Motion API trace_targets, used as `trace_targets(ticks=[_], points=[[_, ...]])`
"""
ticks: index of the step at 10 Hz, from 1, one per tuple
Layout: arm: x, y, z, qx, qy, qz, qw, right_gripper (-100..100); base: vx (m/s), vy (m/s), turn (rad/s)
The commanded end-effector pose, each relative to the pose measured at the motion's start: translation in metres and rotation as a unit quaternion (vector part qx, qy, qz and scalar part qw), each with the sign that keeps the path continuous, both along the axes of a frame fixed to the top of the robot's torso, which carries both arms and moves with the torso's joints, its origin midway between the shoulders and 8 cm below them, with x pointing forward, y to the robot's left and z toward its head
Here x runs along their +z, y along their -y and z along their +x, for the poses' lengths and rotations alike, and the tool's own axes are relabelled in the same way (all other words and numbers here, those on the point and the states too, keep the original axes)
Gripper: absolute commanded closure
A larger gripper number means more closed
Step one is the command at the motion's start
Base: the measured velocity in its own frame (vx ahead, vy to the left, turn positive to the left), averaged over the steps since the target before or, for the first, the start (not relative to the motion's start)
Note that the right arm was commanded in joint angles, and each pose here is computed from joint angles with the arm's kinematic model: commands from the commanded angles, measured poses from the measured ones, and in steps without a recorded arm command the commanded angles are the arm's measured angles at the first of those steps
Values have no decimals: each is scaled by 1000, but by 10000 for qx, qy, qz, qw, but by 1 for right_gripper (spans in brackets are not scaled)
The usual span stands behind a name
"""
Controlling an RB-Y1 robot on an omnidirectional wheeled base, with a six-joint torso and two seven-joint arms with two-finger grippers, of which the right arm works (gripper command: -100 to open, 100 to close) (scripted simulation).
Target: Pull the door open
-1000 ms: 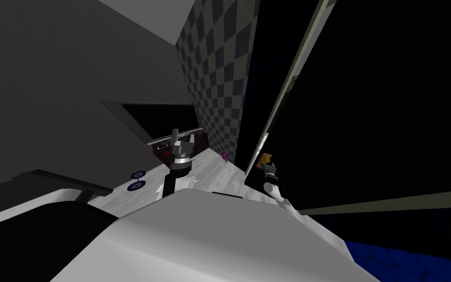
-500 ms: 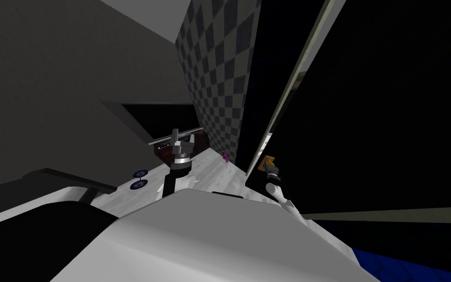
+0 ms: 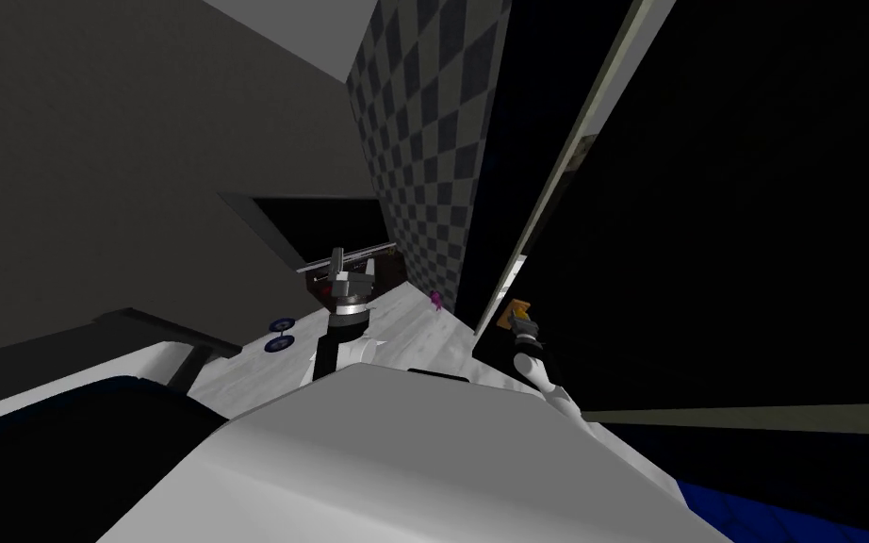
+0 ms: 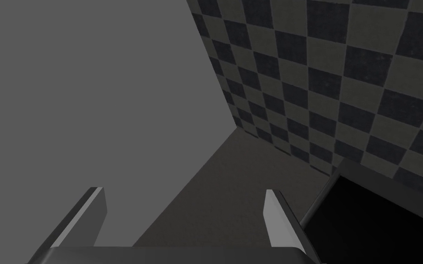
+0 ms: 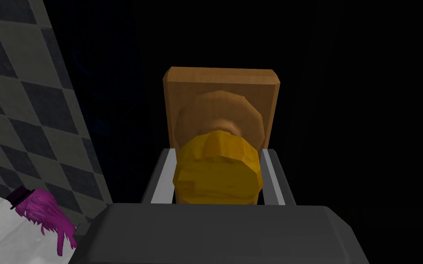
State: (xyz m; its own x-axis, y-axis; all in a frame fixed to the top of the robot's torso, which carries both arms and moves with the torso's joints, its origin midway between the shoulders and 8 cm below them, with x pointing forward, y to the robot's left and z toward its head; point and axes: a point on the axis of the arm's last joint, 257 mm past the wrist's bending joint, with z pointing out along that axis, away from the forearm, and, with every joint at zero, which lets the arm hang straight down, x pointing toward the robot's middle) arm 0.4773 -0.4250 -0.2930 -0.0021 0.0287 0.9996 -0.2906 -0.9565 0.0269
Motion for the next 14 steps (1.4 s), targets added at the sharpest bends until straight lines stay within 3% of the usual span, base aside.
trace_targets(ticks=[1, 8, 14], points=[[-4, -4, -3, 86, -32, 49, 9999, 100, -220, -62, 166], [-4, -7, -10, 321, -27, 117, 9994, 100, -224, -51, 150], [-4, -53, -50, 978, -22, -11, 9952, 100, -33, -19, -55]])
